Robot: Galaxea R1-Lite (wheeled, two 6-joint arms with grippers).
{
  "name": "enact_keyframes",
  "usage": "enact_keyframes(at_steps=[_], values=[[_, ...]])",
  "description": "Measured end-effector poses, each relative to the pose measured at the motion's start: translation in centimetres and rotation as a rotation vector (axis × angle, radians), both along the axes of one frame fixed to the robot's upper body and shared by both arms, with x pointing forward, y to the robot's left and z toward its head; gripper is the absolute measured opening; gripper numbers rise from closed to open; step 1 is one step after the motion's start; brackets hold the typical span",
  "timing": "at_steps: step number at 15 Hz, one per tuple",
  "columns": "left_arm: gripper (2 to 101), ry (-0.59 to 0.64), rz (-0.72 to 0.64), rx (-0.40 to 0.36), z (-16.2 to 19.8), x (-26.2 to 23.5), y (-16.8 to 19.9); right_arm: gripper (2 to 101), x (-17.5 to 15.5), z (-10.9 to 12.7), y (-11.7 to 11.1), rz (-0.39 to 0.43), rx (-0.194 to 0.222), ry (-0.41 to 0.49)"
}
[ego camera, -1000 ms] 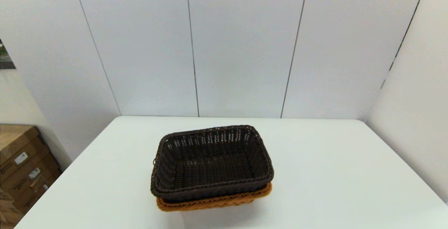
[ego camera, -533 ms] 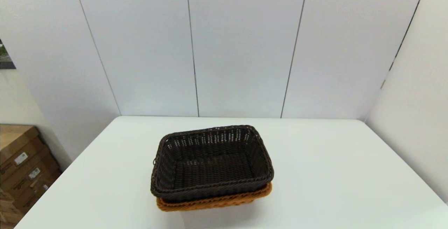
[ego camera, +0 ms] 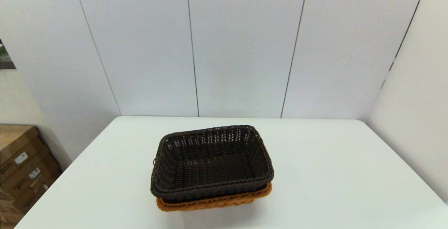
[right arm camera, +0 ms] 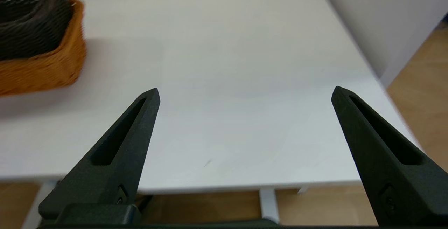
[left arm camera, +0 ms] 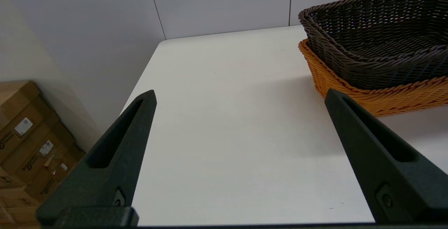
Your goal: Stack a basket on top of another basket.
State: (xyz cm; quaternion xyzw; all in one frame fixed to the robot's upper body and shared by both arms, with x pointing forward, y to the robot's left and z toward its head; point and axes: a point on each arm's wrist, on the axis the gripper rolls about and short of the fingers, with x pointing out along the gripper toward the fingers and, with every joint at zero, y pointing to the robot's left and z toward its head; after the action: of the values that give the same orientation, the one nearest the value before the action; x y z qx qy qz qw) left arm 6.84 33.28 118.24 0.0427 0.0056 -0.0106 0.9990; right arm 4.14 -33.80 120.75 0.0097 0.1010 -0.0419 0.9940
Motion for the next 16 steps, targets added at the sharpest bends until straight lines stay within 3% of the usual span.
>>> enact_keyframes(at_steps=[3,6,11,14,16], values=[[97.8,0.000,0.000,0.000,0.0,0.0,0.0,97.3,0.9,-0.5,0.0,-0.008,-0.027,-0.082],[97.8,0.000,-0.001,0.000,0.0,0.0,0.0,97.3,1.6,-1.2,0.0,0.017,-0.096,-0.118],[97.8,0.000,0.000,0.000,0.0,0.0,0.0,97.3,2.0,-2.2,0.2,0.093,-0.102,-0.097],[97.8,0.000,0.000,0.000,0.0,0.0,0.0,97.3,2.6,-2.3,0.2,0.095,-0.112,-0.182],[97.8,0.000,0.000,-0.001,0.0,0.0,0.0,97.3,2.7,-2.3,0.2,0.092,-0.096,-0.208]])
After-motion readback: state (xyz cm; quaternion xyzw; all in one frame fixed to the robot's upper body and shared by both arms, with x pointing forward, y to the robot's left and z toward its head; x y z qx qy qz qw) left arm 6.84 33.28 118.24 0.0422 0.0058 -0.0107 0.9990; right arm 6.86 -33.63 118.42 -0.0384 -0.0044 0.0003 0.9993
